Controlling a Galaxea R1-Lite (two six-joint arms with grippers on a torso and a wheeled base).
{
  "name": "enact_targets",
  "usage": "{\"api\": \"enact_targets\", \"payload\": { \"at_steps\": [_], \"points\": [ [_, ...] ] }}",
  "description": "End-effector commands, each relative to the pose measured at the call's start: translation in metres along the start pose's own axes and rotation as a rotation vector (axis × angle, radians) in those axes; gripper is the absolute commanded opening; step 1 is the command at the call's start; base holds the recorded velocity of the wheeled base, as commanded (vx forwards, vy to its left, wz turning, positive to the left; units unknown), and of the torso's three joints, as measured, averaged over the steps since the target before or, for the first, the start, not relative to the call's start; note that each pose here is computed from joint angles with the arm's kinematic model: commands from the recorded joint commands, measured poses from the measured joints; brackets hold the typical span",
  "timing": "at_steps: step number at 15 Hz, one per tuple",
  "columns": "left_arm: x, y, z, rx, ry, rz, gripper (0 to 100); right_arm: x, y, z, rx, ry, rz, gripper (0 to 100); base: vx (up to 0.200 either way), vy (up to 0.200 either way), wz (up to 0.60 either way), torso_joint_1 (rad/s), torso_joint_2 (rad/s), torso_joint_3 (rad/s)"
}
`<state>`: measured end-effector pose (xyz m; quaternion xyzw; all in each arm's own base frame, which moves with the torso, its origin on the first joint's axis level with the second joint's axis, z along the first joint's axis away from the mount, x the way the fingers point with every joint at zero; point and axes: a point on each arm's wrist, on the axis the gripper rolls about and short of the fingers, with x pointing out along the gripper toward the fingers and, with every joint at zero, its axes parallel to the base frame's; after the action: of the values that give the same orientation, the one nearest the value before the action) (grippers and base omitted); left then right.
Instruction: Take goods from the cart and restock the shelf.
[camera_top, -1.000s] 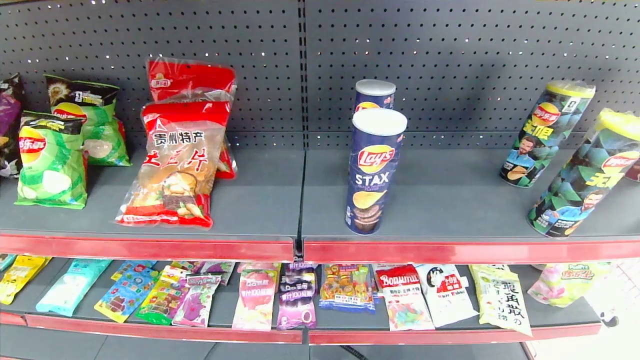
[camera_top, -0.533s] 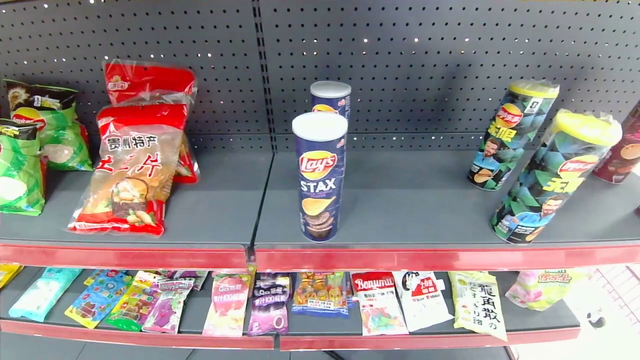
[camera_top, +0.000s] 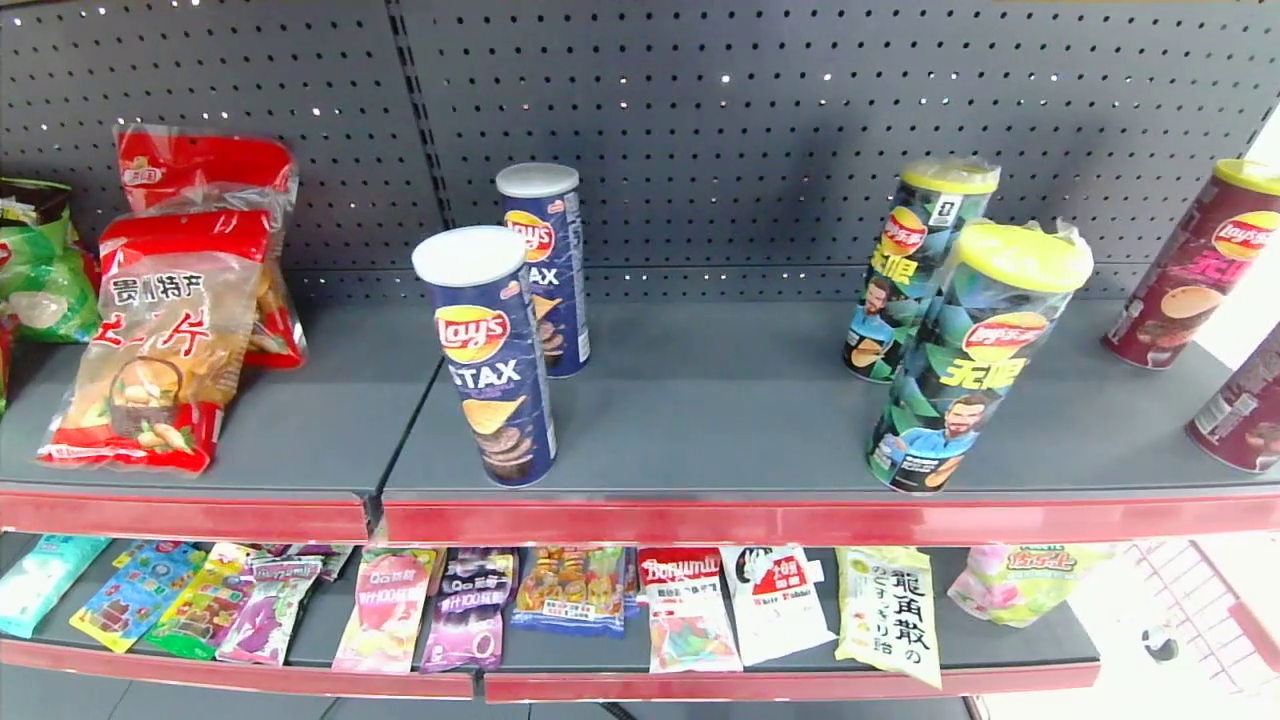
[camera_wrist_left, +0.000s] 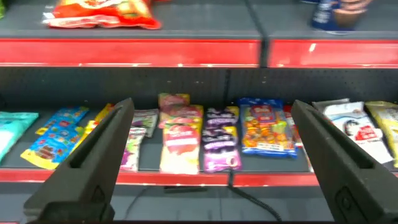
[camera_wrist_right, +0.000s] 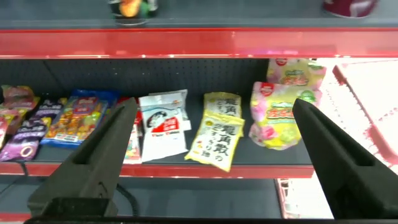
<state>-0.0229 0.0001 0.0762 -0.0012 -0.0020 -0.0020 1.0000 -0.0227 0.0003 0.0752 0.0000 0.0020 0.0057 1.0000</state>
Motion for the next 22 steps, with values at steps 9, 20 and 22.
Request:
{"api": "enact_targets", "payload": {
  "at_steps": [9, 20, 22],
  "points": [
    [0.0000, 0.0000, 0.0000, 0.001, -0.001, 0.001, 100, 0.0001, 0.0000, 0.0000, 0.000, 0.001, 0.001, 100, 0.000, -0.200, 0.00, 0.002, 0.00, 0.001],
    [0.0000, 0.0000, 0.0000, -0.001, -0.001, -0.001, 100, -0.0001, 0.0000, 0.0000, 0.002, -0.001, 0.001, 100, 0.000, 0.000, -0.11, 0.000, 0.00, 0.000],
    [0.0000, 0.0000, 0.0000, 0.001, -0.001, -0.001, 100, -0.0001, 0.0000, 0.0000, 0.002, -0.001, 0.001, 100, 0.000, 0.000, 0.00, 0.000, 0.00, 0.000]
  ]
}}
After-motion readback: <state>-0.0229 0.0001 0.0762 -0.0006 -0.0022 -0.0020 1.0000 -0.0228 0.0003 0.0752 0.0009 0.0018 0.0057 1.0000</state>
